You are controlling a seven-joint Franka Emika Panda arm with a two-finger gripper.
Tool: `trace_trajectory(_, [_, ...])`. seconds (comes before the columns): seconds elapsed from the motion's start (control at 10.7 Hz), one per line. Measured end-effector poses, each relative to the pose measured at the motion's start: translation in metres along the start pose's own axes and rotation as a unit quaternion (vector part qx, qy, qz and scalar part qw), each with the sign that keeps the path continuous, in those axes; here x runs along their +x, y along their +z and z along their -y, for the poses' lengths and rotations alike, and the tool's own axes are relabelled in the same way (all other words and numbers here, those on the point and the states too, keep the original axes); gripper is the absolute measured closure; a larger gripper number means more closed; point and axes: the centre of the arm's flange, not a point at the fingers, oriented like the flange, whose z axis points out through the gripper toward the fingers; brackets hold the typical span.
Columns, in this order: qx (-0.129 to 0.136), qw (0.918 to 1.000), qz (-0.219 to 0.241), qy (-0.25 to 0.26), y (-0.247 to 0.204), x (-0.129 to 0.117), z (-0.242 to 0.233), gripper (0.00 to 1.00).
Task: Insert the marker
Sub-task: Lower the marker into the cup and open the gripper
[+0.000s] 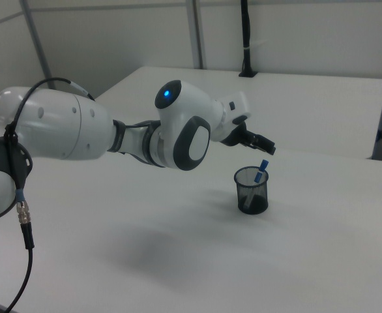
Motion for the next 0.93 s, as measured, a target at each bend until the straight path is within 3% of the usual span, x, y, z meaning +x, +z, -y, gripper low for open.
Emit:
trace_trajectory(0.09, [0.006, 1.0000, 0.007, -0.004, -0.005, 0.004, 0.012, 0.00])
trace_trajectory(0.47, [0.047, 0.9905, 0.116, -0.057, -0.058, 0.034, 0.135, 0.00])
trace_trajectory(0.65, [0.060, 0.9795, 0.171, -0.089, -0.106, 0.038, 0.188, 0.00])
trace_trajectory(0.93, [0.044, 0.9535, 0.271, -0.124, -0.193, 0.031, 0.213, 0.00])
